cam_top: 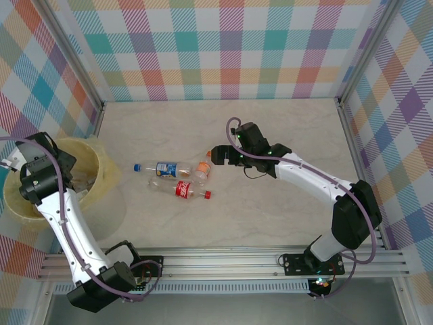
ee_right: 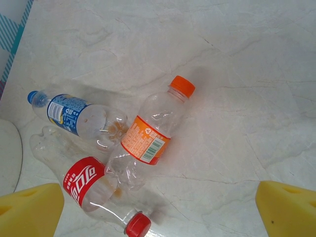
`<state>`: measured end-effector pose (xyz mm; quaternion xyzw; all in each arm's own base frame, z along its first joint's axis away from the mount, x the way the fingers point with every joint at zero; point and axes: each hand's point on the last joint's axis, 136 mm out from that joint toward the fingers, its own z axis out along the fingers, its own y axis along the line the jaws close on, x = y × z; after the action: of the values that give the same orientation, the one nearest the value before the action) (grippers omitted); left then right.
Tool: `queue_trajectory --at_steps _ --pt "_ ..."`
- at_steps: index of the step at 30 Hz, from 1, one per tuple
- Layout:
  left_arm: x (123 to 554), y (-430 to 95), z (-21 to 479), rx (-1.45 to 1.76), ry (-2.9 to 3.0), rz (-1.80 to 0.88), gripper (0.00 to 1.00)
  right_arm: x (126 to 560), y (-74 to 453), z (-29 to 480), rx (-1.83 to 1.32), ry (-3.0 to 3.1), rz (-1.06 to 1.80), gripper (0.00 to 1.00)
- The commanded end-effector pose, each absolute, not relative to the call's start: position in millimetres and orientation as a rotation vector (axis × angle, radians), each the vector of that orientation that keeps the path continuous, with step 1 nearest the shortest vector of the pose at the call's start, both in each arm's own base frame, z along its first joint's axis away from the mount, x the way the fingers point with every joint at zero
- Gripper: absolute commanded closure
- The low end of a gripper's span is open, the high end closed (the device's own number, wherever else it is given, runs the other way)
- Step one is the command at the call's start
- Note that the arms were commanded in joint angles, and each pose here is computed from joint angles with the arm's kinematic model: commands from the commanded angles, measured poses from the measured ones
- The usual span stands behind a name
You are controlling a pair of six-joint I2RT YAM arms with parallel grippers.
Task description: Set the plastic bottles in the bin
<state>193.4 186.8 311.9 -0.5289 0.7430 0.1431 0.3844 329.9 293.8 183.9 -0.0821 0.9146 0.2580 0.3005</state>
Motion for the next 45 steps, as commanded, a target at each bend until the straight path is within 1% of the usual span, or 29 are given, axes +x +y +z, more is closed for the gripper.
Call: queue_trajectory --at_steps 1,3,6,11,16,21,23,26,30,32,35,41,43,45 --pt "201 168 304 -1.382 1.968 0.2 0.08 329 285 189 -0.218 2.415 0.657 0.0" --pt "208 162 322 -1.342 1.946 0.137 0.09 329 285 190 -0.212 2.414 0.66 0.0" --pt "224 141 362 -1.232 1.88 -0.039 0.11 328 284 189 -0.196 2.415 0.668 0.0" --pt "252 84 412 -1.011 1.823 -0.315 0.13 328 284 188 -0.188 2.415 0.667 0.0" --pt "267 29 435 -0.819 1.834 -0.462 0.14 329 284 190 -0.183 2.407 0.67 0.0" --pt "288 -20 432 -0.681 1.904 -0.551 0.14 330 283 189 -0.179 2.408 0.664 0.0" --pt "299 -50 426 -0.597 1.957 -0.558 0.14 329 282 188 -0.171 2.411 0.659 0.0" --pt "315 -86 406 -0.525 2.023 -0.492 0.11 329 279 187 -0.152 2.412 0.655 0.0" --pt "337 -136 354 -0.516 2.123 -0.479 0.04 328 270 188 -0.117 2.397 0.639 0.0" --pt "342 -152 327 -0.541 2.159 -0.451 0.0 327 263 188 -0.103 2.388 0.621 0.0" --pt "352 -160 284 -0.617 2.231 -0.386 0.0 325 252 188 -0.08 2.377 0.592 0.0" --pt "366 -161 228 -0.718 2.305 -0.25 0.0 319 235 186 -0.063 2.38 0.554 0.0" --pt "370 -169 210 -0.727 2.354 -0.252 0.0 317 230 185 -0.054 2.38 0.539 0.0" --pt "378 -192 190 -0.64 2.431 -0.311 0.0 316 225 183 -0.033 2.38 0.532 0.0"
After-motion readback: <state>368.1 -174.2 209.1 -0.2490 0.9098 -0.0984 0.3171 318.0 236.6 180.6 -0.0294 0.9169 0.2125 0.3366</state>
